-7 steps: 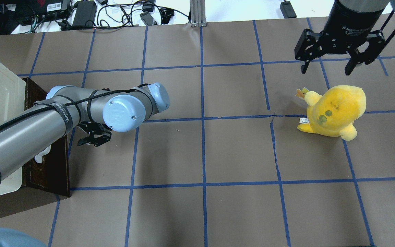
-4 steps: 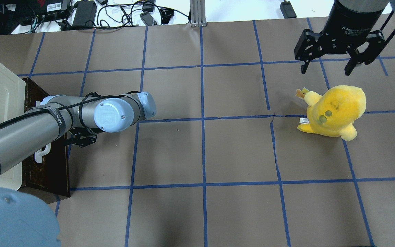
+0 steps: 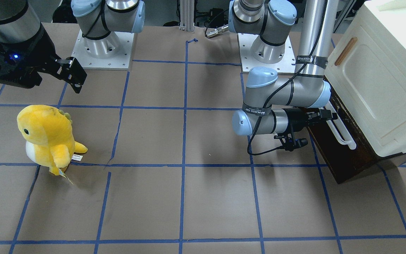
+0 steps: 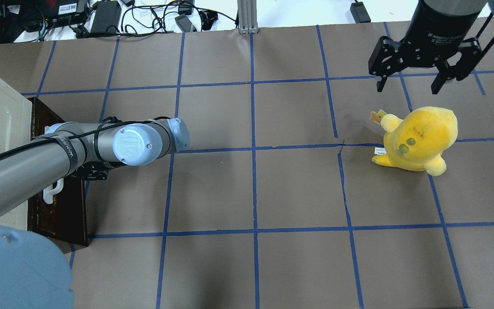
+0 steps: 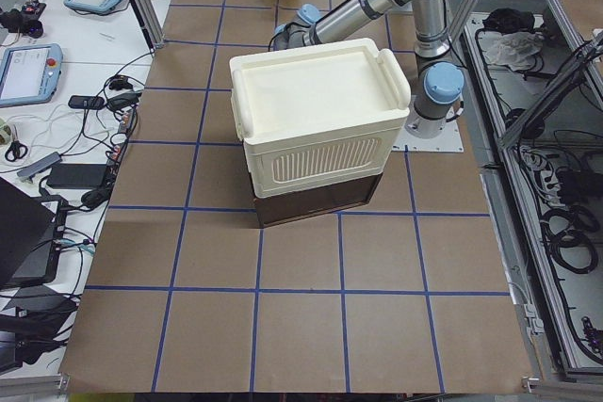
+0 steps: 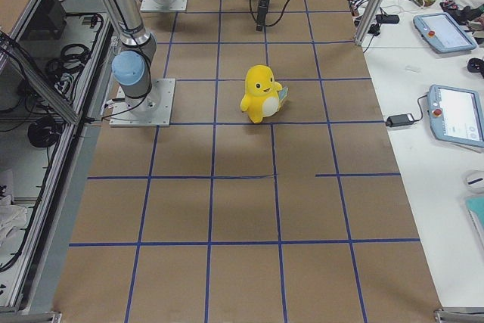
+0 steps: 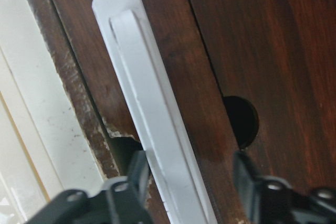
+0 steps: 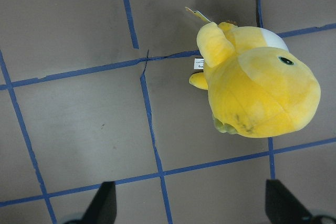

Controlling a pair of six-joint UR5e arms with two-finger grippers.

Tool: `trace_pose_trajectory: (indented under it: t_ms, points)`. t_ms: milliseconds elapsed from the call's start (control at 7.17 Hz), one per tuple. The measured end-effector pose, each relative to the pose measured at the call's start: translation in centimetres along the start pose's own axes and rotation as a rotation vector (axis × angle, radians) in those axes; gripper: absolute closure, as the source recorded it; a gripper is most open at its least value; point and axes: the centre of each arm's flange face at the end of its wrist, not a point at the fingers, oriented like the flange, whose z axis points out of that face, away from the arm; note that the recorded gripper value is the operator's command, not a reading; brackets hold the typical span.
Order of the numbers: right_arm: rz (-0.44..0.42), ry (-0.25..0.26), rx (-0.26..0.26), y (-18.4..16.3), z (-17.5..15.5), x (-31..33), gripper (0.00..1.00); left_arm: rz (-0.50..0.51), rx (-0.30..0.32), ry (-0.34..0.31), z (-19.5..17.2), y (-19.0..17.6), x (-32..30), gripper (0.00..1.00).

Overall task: Pull drawer sideways
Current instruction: 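Lower the left gripper onto the white handle and close on it, then pull the handle with the left gripper, sliding the drawer out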

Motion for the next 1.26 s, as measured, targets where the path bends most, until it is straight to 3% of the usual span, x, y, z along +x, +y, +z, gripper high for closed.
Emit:
trace_pose_trajectory:
  t_ms: [1256]
  points:
    - [0.0,0.0,0.0,0.0,0.0,0.0,0.0,-0.001,0.03,-0.003,-1.8,0.4,-0.2,0.88]
